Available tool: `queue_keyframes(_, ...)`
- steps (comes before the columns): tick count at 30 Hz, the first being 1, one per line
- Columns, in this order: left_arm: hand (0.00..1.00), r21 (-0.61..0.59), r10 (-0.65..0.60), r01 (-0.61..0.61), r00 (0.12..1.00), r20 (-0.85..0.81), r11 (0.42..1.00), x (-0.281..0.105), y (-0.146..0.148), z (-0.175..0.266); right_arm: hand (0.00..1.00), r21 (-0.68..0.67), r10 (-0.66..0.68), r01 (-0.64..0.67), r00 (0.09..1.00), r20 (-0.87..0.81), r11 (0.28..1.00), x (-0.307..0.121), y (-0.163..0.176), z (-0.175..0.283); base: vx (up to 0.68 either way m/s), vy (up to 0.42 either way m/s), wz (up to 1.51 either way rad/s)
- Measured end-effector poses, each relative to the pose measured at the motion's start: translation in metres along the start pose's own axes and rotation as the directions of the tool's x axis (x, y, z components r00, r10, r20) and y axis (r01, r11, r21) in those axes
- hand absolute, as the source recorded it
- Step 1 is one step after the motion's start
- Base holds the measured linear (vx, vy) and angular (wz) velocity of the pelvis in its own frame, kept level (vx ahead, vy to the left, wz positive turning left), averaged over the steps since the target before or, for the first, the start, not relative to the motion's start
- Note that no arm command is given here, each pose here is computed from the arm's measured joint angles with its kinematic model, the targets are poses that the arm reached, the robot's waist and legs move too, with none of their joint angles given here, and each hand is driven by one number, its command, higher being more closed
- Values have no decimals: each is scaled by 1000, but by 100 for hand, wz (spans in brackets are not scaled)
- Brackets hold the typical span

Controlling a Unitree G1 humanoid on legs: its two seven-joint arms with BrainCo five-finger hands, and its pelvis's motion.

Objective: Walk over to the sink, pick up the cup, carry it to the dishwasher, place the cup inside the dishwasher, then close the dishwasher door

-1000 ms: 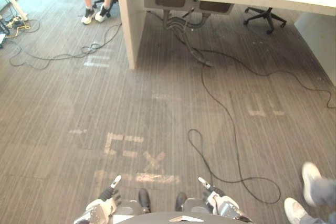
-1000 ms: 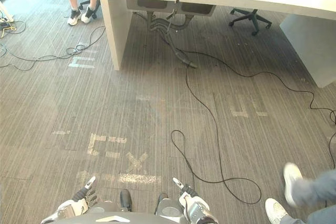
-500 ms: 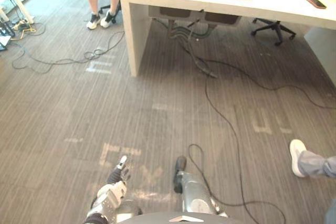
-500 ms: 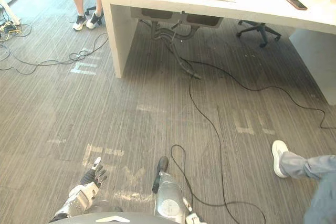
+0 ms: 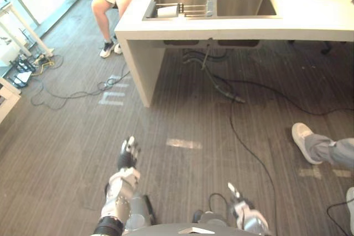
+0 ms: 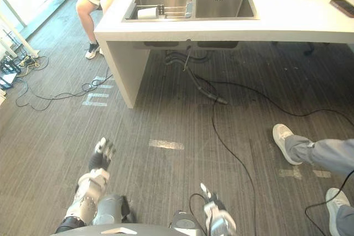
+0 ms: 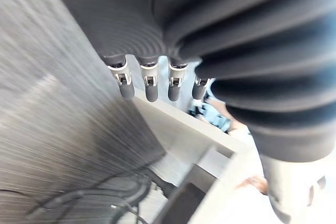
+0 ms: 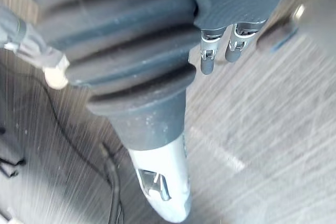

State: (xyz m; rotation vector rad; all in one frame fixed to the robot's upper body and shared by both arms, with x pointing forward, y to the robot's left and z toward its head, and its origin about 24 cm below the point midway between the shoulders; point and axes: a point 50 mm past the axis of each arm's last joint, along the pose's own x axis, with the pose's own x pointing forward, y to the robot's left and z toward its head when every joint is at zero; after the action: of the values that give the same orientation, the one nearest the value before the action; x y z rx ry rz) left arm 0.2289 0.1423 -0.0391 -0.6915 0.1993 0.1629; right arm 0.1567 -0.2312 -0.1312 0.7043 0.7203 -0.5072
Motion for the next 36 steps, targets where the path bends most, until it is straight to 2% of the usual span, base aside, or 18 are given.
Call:
queue_keyframes(2, 0, 13, -25, 24, 998, 65, 1000, 0, -12, 12, 0, -15, 20, -20, 1000, 14, 1000, 1, 5, 4, 343, 105, -11)
queue_keyframes(5, 0, 5, -2, 2, 993, 117, 1000, -1, -18, 21, 0, 9, -51, 51, 998, -24, 999, -8, -18, -6, 465, 235, -4)
queue_keyframes(7, 0, 3, 11, -11, 987, 163, 1000, 0, -15, 31, 0, 153, -133, 152, 983, -126, 977, -18, -40, -28, 408, 215, 1)
queue_keyframes(10, 0, -1, 1, -1, 961, 278, 1000, 3, -21, 59, 0, 251, -186, 246, 953, -239, 936, -30, -52, -59, 357, 158, 12)
queue_keyframes(16, 0, 7, -32, 32, 921, 388, 999, -3, -42, 85, 0, 275, -309, 382, 911, -273, 882, -49, -86, -74, 311, 204, 6)
queue_keyframes(19, 0, 72, -102, 78, 886, 452, 994, -7, -57, 105, 0, 238, -314, 374, 914, -256, 896, -50, -83, -77, 262, 134, -2)
queue_keyframes(24, 0, 64, -105, 85, 865, 491, 994, -11, -61, 115, 0, 199, -296, 334, 935, -196, 921, -45, -77, -69, 244, 10, -10)
queue_keyframes(28, 0, 85, -196, 180, 804, 562, 980, -7, -81, 137, 0, 149, -309, 351, 919, -245, 925, -54, -82, -83, 260, -206, 48)
queue_keyframes(31, 0, 71, -228, 231, 776, 588, 970, -11, -84, 147, 0, 127, -312, 365, 897, -315, 922, -69, -88, -106, 325, -385, 49)
queue_keyframes(34, 0, -33, -227, 290, 810, 540, 956, -9, -93, 132, 0, 86, -292, 327, 915, -278, 941, -62, -93, -89, 293, -346, 14)
queue_keyframes(35, 0, -52, -232, 302, 821, 521, 952, -8, -94, 130, 0, 94, -283, 317, 920, -271, 944, -60, -90, -86, 155, -147, 4)
queue_keyframes(36, 0, -72, -302, 356, 870, 390, 932, 5, -88, 110, 0, 293, -163, 246, 946, -279, 924, -66, -87, -99, 0, 0, 0)
